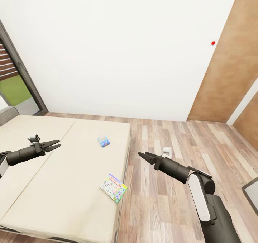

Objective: Put all the toys in the child's room - the three board games (two on the bed and one on the table), the two jigsaw puzzles on the table, and the tennis ball on the table - inside the toy box on the table in the child's room.

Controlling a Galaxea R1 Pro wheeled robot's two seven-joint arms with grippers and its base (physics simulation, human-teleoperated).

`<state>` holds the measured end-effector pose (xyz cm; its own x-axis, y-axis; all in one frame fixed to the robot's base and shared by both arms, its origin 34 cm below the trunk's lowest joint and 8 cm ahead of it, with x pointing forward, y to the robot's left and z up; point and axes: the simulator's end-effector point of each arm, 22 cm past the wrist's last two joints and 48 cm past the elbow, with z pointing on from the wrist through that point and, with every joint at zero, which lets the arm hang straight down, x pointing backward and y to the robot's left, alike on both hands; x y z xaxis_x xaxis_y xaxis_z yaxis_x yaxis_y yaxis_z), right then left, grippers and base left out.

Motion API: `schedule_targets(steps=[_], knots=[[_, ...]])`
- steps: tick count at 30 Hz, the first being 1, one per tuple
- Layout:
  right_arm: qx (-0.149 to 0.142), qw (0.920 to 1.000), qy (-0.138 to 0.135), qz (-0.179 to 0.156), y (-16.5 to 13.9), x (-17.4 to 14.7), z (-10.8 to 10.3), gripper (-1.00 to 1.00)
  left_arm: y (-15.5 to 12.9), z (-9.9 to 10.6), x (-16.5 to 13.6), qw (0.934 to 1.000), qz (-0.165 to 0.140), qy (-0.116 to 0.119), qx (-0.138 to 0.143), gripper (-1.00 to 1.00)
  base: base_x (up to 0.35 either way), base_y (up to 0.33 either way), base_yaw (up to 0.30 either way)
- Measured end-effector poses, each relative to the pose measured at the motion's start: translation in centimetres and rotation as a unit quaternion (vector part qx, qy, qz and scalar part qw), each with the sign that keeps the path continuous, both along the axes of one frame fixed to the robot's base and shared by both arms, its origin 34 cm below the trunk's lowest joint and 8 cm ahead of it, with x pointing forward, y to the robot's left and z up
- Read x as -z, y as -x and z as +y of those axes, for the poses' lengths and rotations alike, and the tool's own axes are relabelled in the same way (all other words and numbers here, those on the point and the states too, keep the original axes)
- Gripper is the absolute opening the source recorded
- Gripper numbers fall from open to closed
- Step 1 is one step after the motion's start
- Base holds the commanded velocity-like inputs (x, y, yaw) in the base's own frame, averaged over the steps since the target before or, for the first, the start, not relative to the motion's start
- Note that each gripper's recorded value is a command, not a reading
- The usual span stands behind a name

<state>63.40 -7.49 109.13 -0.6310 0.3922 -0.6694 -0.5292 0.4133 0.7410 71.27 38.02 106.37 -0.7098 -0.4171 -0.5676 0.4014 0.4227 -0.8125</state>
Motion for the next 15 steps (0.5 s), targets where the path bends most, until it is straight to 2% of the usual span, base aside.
schedule_targets(steps=[15], knots=[[-0.002,0.9999,-0.001,-0.014,0.3,-1.4,0.0,1.00,0.2,0.0,-1.5,0.9999,-0.013,0.000,0.000,1.00,0.000,0.000,0.022]])
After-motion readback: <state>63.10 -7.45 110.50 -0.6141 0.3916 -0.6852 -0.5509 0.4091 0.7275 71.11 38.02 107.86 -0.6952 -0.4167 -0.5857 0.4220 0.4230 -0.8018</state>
